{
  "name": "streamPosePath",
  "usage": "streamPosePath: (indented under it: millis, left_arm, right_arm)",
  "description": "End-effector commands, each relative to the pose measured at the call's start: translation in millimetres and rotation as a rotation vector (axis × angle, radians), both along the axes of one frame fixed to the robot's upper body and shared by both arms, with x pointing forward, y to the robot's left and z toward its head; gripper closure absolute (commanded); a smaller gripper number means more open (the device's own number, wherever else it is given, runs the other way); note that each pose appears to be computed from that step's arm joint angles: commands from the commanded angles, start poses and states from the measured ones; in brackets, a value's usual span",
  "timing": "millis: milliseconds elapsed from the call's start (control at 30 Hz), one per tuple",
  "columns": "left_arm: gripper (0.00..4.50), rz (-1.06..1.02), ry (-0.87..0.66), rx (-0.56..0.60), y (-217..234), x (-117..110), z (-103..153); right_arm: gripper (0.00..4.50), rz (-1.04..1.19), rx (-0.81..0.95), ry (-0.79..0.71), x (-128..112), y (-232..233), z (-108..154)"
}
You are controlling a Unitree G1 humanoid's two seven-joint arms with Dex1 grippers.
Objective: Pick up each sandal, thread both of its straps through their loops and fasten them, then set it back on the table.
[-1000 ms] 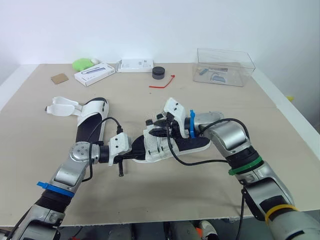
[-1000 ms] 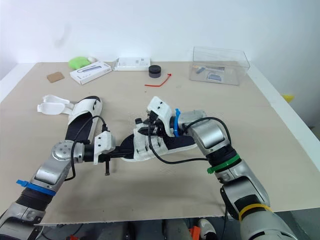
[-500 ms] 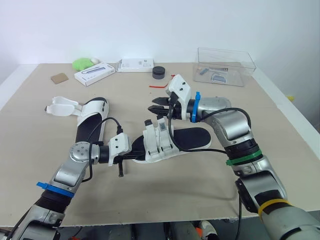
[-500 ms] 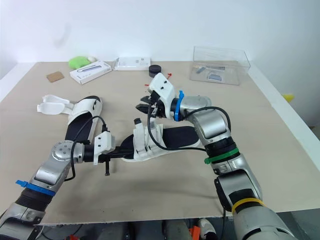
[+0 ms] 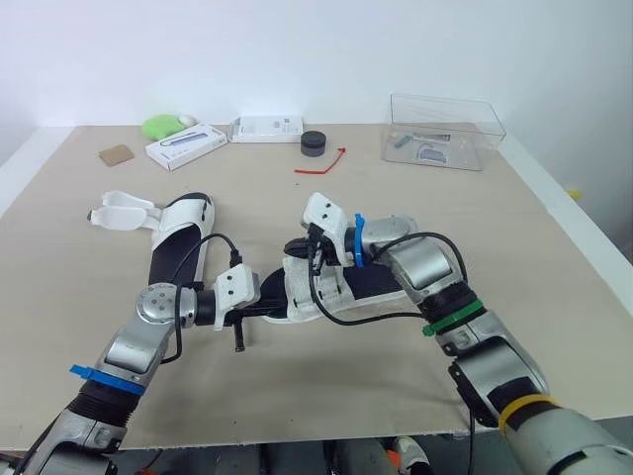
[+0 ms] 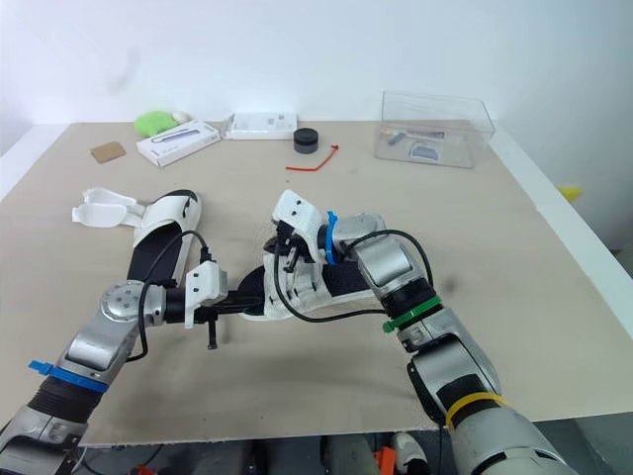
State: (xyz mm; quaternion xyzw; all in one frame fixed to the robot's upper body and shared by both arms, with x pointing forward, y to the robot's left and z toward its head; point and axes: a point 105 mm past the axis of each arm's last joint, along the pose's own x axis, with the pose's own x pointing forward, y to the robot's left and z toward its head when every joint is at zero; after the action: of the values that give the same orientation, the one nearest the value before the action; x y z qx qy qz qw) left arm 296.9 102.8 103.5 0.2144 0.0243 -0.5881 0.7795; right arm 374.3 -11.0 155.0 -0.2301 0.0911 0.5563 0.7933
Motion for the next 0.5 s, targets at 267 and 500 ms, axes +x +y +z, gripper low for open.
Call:
streamPosePath:
  millis: [267, 500]
  left_arm:
    - [4.50, -0.031, 0.026, 0.034, 2, -5, -5]
    - [4.50, -0.080, 0.029, 0.014, -1, -5, 5]
  right_arm:
    - [2.53, -0.077, 0.112, -0.194, 21, -57, 83]
    - [0.18, -0.117, -0.054, -0.153, 33, -124, 25]
